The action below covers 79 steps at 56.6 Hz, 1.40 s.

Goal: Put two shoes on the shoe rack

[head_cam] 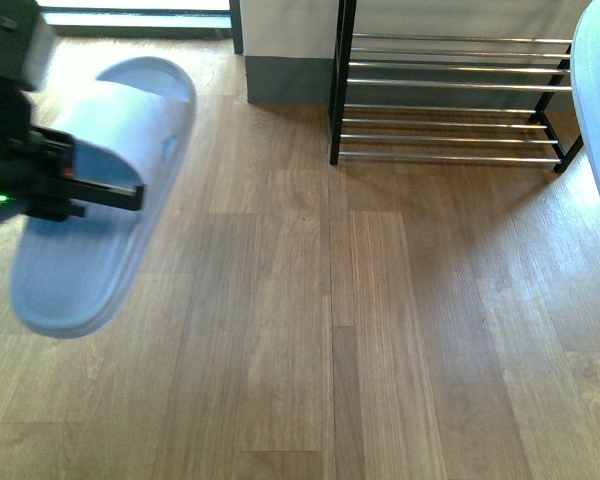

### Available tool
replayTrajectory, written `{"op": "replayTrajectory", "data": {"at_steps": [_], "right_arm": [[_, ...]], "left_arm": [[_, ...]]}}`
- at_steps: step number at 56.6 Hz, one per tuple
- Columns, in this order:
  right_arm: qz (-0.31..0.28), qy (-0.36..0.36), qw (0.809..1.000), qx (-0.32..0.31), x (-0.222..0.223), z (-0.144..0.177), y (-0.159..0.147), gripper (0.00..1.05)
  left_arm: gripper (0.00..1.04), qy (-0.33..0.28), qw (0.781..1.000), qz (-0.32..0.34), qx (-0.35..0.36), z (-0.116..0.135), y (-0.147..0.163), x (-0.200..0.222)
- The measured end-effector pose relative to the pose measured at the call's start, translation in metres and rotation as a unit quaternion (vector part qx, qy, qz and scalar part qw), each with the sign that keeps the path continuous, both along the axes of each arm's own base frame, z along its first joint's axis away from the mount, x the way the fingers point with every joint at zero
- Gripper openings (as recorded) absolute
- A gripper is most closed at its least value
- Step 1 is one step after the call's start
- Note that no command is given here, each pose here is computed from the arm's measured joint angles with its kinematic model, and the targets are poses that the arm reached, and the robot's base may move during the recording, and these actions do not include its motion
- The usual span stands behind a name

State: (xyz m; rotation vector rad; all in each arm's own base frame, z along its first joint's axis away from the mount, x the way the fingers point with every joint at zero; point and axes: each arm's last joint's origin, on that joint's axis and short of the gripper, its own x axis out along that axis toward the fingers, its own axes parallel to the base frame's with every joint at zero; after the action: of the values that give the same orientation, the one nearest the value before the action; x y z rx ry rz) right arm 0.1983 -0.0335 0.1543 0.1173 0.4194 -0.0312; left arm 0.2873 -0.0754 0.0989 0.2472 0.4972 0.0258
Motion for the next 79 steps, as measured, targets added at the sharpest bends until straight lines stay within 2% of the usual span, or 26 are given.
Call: {"op": "replayTrajectory", "data": {"at_steps": [8, 17, 22, 79], "right_arm": [[0.0, 0.0, 1.0, 0.0, 0.0, 0.0, 0.0, 0.01], [0.0, 0.0, 1.0, 0.0, 0.0, 0.0, 0.0, 0.01], [0.0, 0.0, 1.0, 0.0, 0.0, 0.0, 0.0, 0.01], [0.0, 0.0, 1.0, 0.0, 0.0, 0.0, 0.0, 0.01]], "left_arm": [[0.02, -0.016, 0.999, 0.035, -0.009, 0.032, 0.03, -0.054], [0.02, -0.027, 0.999, 0.045, -0.011, 0.05, 0.042, -0.085], [0.02, -0.062, 0.997, 0.045, -0.021, 0.064, 0.044, -0.095], [0.02, -0.06, 0.997, 0.045, -0.021, 0.064, 0.044, -0.095]]}}
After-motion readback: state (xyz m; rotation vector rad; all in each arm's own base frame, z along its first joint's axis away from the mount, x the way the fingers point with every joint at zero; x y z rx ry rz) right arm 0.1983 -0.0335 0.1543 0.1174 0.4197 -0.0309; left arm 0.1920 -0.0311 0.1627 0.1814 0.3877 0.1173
